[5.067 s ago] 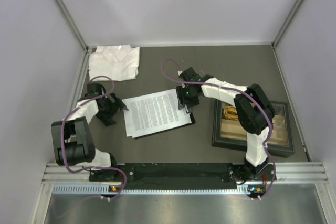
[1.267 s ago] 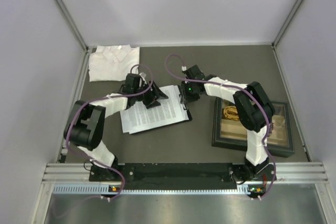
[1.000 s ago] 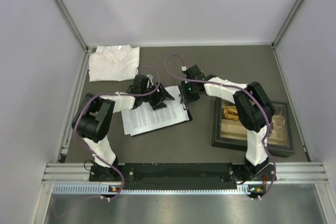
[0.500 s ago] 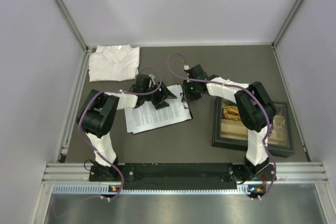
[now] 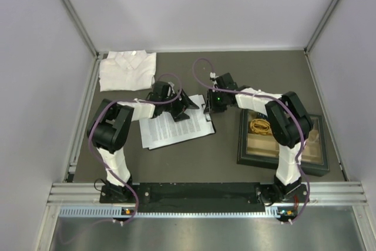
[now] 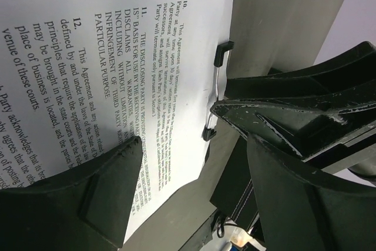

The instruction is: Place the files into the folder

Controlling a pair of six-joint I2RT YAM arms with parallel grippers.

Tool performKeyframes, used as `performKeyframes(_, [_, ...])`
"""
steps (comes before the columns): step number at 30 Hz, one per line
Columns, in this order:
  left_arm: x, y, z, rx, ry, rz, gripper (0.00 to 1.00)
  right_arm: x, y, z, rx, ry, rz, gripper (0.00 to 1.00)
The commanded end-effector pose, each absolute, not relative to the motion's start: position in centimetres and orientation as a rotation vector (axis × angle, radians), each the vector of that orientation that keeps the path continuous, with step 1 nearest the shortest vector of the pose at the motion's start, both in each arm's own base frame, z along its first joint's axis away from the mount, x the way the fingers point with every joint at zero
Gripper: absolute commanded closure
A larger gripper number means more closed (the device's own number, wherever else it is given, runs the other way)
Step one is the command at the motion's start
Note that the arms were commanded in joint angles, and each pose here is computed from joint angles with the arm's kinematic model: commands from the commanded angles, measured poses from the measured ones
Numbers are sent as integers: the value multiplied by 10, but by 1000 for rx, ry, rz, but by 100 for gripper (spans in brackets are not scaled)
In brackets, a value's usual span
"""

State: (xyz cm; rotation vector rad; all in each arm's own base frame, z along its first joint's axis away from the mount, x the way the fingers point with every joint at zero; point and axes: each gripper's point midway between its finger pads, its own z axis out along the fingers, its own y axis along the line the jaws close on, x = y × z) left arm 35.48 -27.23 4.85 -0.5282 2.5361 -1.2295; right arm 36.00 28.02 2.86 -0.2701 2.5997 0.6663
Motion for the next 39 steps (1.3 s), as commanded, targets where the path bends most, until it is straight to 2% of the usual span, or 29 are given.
performKeyframes(1, [339,-247,-13,-636,2697,-937,21,337,277,8,-251,2692,747,100])
performKeyframes(6, [333,-236,-26,-670,2756,-827,18,337,276,7,-241,2697,762,100])
performKeyframes(15, [333,-256,-17,-598,2763,-926,18,338,281,10,-301,2704,675,100])
performKeyframes(19, [336,-259,1,-543,2729,-949,18,345,273,25,-329,2679,512,82])
performKeyframes(20, [337,-260,6,-525,2718,-958,18,342,271,27,-335,2692,489,74])
performKeyframes(23, [341,-266,27,-473,2671,-1014,17,347,272,47,-342,2652,477,62])
performKeyframes(27, [345,-278,56,-434,2603,-1131,17,346,273,59,-371,2642,426,52])
performKeyframes(32, [346,-283,80,-411,2525,-1219,17,346,272,52,-380,2655,356,51])
performKeyframes(35, [346,-281,82,-421,2520,-1210,19,348,276,50,-374,2656,354,57])
performKeyframes(39, [345,-280,81,-438,2514,-1215,21,350,282,53,-376,2640,360,59])
